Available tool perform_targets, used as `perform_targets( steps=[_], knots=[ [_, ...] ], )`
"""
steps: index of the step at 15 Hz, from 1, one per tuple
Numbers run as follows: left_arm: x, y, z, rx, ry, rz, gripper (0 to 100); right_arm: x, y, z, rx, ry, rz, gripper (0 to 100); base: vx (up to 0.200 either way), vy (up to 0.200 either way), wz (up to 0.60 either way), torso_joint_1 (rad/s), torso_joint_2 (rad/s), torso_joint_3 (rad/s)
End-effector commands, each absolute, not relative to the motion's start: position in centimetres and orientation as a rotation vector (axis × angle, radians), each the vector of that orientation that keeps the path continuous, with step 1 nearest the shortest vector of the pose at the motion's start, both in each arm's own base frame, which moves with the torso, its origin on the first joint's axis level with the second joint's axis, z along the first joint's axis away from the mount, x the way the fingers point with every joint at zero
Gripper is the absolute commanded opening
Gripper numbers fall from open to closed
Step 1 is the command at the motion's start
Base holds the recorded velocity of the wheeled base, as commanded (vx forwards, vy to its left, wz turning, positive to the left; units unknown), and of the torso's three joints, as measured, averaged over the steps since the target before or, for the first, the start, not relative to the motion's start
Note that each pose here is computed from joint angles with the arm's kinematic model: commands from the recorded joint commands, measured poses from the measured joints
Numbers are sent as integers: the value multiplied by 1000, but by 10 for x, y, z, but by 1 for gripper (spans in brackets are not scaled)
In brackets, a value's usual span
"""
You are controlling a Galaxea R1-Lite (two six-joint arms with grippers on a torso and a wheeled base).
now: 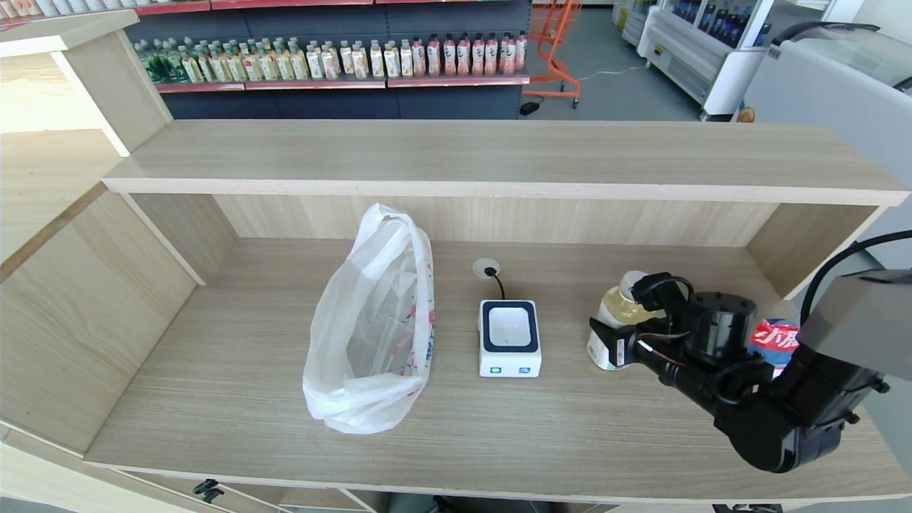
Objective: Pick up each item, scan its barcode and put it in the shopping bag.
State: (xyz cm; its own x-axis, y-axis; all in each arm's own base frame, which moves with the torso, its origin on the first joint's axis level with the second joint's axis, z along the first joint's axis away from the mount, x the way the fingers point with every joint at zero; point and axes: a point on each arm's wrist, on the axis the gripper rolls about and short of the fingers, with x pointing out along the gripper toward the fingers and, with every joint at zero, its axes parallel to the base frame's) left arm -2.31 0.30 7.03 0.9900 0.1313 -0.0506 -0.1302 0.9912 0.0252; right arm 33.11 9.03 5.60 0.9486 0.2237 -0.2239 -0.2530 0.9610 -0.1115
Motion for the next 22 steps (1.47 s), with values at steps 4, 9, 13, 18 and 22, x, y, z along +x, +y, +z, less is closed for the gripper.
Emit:
perform_targets(
  steps=[4, 9, 13, 18, 22],
  knots=[
    [-23, 3, 70, 22, 52, 131, 100, 312, 84, 52, -135, 273, 243, 0, 0, 0, 0, 0, 0, 0],
    [-23, 3, 70, 22, 52, 131, 100, 313, 84, 78, -86, 193, 236, 0, 0, 0, 0, 0, 0, 0],
    [-23, 3, 70, 22, 52, 131, 100, 240, 68, 194, 100, 196, 380, 0, 0, 0, 0, 0, 0, 0],
    [-23, 3, 70, 22, 52, 131, 100, 166, 58, 234, 187, 256, 857, 0, 0, 0, 0, 0, 0, 0],
    [-23, 3, 70, 22, 52, 131, 100, 172, 69, 235, 215, 305, 1161, 0, 0, 0, 0, 0, 0, 0]
  ],
)
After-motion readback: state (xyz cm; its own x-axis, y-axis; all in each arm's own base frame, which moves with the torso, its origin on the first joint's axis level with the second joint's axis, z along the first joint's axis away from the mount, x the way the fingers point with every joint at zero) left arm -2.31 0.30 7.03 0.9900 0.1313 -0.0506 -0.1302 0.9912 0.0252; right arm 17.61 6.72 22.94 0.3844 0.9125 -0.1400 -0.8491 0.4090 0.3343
